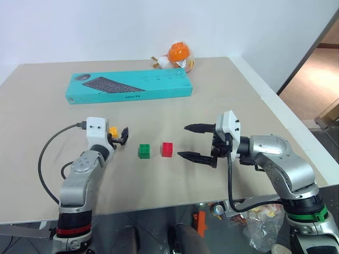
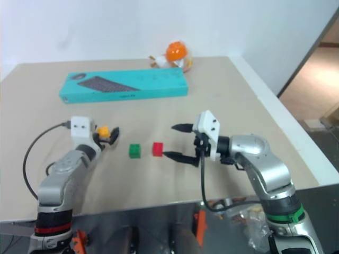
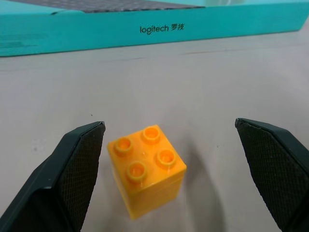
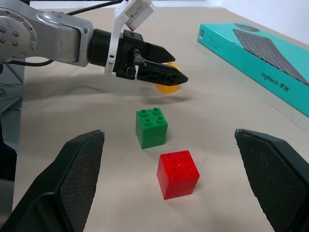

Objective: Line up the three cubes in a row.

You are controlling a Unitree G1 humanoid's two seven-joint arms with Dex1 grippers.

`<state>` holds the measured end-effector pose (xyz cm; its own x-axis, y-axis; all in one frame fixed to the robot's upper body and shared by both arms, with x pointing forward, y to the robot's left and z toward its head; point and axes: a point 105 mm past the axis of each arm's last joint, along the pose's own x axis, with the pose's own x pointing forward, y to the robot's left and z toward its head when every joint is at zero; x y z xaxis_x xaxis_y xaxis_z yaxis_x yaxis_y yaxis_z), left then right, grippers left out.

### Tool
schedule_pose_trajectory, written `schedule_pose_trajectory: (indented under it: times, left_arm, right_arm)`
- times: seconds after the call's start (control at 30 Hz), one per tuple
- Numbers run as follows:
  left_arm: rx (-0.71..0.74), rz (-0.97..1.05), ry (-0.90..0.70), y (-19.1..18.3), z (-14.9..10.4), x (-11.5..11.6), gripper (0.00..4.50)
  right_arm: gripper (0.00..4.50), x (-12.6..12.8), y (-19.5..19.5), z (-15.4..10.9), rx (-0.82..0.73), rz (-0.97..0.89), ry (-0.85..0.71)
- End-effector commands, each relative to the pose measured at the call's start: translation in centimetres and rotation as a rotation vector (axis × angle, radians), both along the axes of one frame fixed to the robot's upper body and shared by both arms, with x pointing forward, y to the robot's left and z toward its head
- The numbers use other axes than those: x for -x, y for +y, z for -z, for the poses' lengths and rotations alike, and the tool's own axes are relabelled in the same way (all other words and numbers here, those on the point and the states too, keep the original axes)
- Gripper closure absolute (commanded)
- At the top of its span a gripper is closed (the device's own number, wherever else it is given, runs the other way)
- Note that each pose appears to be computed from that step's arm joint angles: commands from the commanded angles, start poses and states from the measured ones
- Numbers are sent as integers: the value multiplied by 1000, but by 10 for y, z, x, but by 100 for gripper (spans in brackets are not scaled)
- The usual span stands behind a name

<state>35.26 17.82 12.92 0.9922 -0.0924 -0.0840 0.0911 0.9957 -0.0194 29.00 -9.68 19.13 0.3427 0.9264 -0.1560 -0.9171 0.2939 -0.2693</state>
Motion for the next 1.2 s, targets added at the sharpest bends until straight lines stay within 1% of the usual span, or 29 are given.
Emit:
schedule_pose_trajectory:
  times: [0.03,0.37,0.43,0.6,0.7,0.83,0.9,1.0,1.2]
  left_arm:
    - [-23,-35,-14,3,-3,-1,3]
    - [21,-11,36,-8,8,-6,3]
    - [22,-14,36,-8,10,-7,57]
    - [10,-28,28,-1,10,-11,224]
    - [3,-35,24,5,10,-13,317]
    - [-5,-35,22,16,10,-14,315]
    - [-2,8,27,15,10,-15,315]
    - [-11,139,30,14,10,-10,315]
    - [-163,398,65,27,15,7,315]
  right_arm:
    - [0,4,-3,-14,-8,7,-56]
    - [0,4,-5,-14,-3,17,-53]
    - [0,4,-5,-14,-2,18,-53]
    - [0,3,-6,-14,3,21,-54]
    - [0,3,-6,-14,6,21,-56]
    - [0,3,-6,-14,7,20,-57]
    - [0,2,-5,-13,7,18,-57]
    - [0,2,-4,-13,7,13,-57]
    - [0,2,-2,-12,6,8,-58]
